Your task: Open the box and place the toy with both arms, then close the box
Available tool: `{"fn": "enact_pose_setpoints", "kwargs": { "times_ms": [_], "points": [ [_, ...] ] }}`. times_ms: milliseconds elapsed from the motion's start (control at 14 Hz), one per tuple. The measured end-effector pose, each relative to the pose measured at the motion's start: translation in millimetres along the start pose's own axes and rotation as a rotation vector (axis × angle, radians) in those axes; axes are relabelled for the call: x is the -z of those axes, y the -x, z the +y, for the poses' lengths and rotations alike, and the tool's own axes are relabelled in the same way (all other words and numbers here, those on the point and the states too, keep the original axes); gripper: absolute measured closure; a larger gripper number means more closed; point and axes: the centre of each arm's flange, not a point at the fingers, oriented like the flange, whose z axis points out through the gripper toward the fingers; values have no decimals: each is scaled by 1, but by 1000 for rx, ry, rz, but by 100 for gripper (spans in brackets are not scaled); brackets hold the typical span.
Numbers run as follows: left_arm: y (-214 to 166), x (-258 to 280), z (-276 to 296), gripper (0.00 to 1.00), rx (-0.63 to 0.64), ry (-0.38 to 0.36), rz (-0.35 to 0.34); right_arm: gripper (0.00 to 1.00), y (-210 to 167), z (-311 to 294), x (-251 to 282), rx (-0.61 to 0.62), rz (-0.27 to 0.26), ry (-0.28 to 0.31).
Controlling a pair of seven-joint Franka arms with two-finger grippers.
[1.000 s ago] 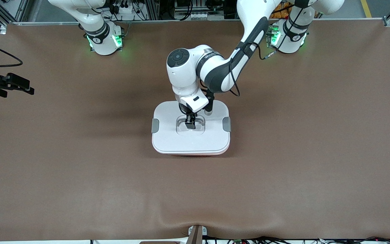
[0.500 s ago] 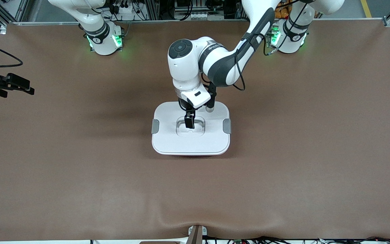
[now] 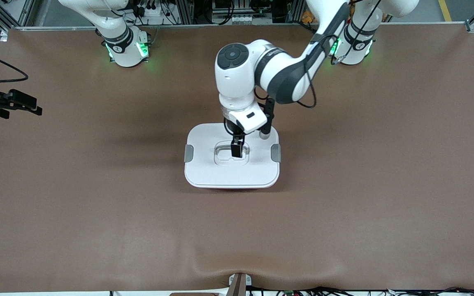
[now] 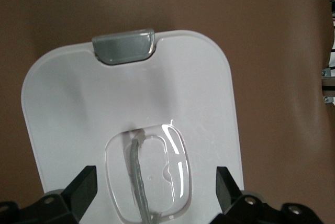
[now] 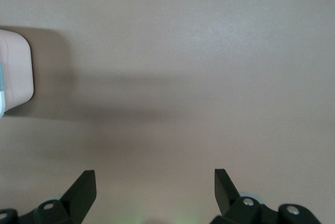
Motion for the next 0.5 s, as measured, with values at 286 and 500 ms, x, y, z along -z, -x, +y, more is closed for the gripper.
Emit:
{"fn": "enact_pose_setpoints", "kwargs": {
  "times_ms": [286,500],
  "points": [
    [-89,60,30,0,-152,-36,-61,0,0,0,0,-1,0,0],
    [-161,96,39,0,-312,-75,-92,0,0,0,0,0,0,0]
  ]
}}
